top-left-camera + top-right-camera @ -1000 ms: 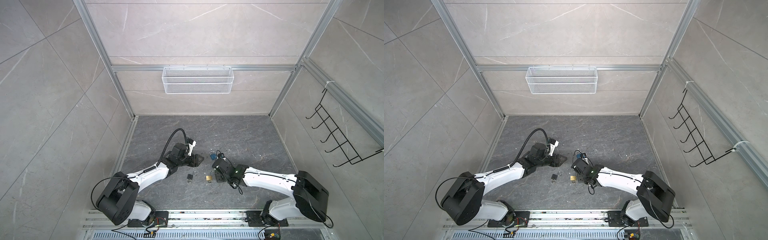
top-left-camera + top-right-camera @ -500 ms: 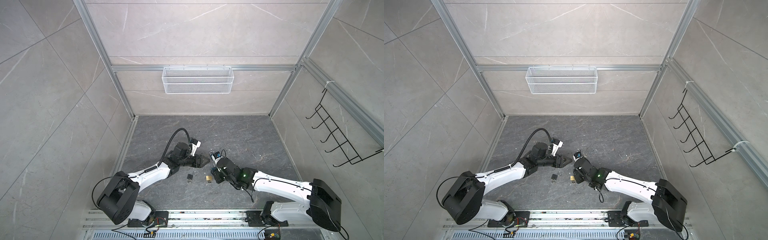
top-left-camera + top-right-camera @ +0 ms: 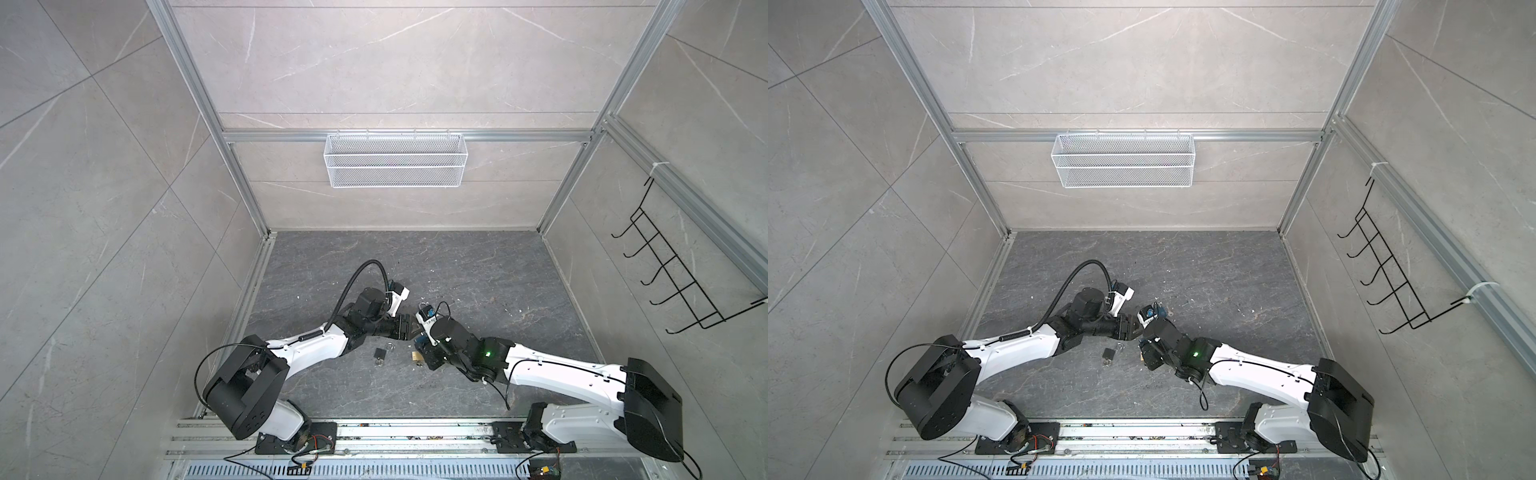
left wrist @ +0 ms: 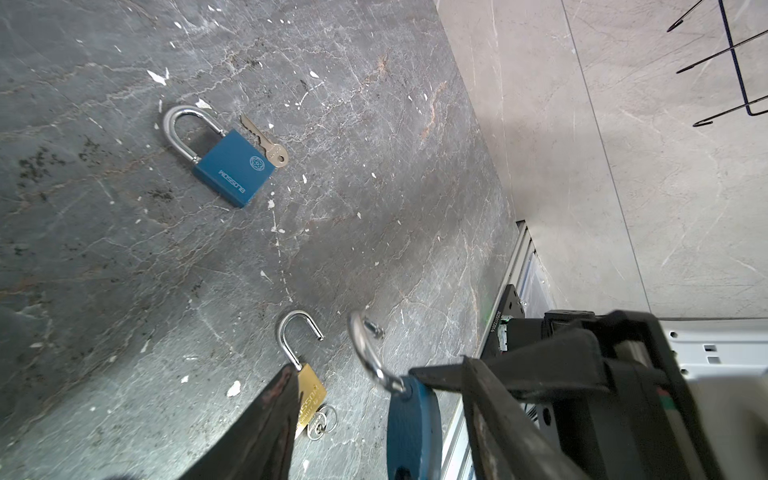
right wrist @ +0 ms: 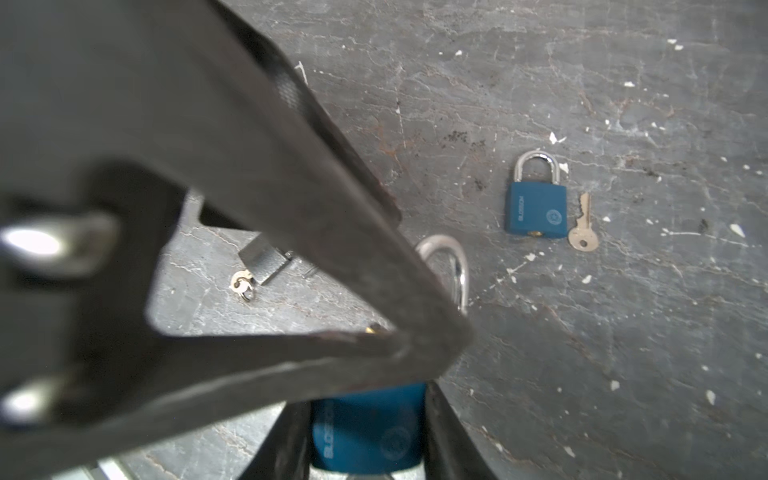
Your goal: Lock with the key
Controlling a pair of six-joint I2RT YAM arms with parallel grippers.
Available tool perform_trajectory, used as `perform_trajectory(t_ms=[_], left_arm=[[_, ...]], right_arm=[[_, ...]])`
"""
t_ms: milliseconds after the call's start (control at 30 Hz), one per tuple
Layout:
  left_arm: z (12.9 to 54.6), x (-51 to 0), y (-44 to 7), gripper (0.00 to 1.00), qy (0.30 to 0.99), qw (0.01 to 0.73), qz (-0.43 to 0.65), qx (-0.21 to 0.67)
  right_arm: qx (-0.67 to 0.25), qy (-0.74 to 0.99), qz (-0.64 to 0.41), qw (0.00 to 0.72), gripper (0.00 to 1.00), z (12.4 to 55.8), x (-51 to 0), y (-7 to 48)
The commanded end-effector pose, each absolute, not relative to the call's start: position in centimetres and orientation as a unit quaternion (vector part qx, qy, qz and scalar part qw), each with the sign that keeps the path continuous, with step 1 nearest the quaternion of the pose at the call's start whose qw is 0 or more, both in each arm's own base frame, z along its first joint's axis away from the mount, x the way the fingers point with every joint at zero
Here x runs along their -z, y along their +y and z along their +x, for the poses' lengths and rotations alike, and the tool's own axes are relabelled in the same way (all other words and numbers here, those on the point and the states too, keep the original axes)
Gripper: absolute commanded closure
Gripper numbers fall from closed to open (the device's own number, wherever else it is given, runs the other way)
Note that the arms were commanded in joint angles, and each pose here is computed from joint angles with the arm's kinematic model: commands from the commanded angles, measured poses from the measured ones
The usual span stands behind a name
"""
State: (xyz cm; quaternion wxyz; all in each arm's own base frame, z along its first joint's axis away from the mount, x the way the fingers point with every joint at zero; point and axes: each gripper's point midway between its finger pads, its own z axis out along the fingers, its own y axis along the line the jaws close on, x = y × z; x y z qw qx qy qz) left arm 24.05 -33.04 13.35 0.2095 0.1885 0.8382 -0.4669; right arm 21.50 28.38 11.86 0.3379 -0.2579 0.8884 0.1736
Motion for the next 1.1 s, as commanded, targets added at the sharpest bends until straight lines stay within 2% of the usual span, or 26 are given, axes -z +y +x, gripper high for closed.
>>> perform_trajectory(t_ms=[0,300,667,767,867,933,1067], left_arm=[[24.5,-15.7,-34.5,0.39,0.815,0.224,0.204,0.494],[24.6,-15.3,-35.0,0.50,0.817,0.217,0.203,0.495],[24.6,-14.6,-35.1,0.86,0.820,0.210,0.199,0.494],[24.5,-15.2,-35.2,1.00,0.815,0.213,0.202,0.499],[24.4,-15.8,-35.2,1.00,0.812,0.217,0.204,0.502],[24.5,-16.4,-35.3,1.00,0.810,0.220,0.205,0.503],[25.5,-17.5,-34.6,1.00,0.816,0.247,0.182,0.490]], right_arm=[[-0.199,0.869,-0.262,0.369,0.78,21.9,-14.9,29.8],[-0.203,0.862,-0.272,0.377,0.78,21.4,-15.6,30.5],[-0.196,0.859,-0.264,0.391,0.77,21.6,-16.0,30.1],[-0.195,0.858,-0.260,0.399,0.77,21.9,-16.5,30.1],[-0.190,0.856,-0.252,0.410,0.76,22.3,-16.8,29.9],[-0.189,0.856,-0.244,0.415,0.71,22.6,-16.9,29.8],[-0.210,0.849,-0.225,0.429,0.43,22.7,-18.2,29.7]])
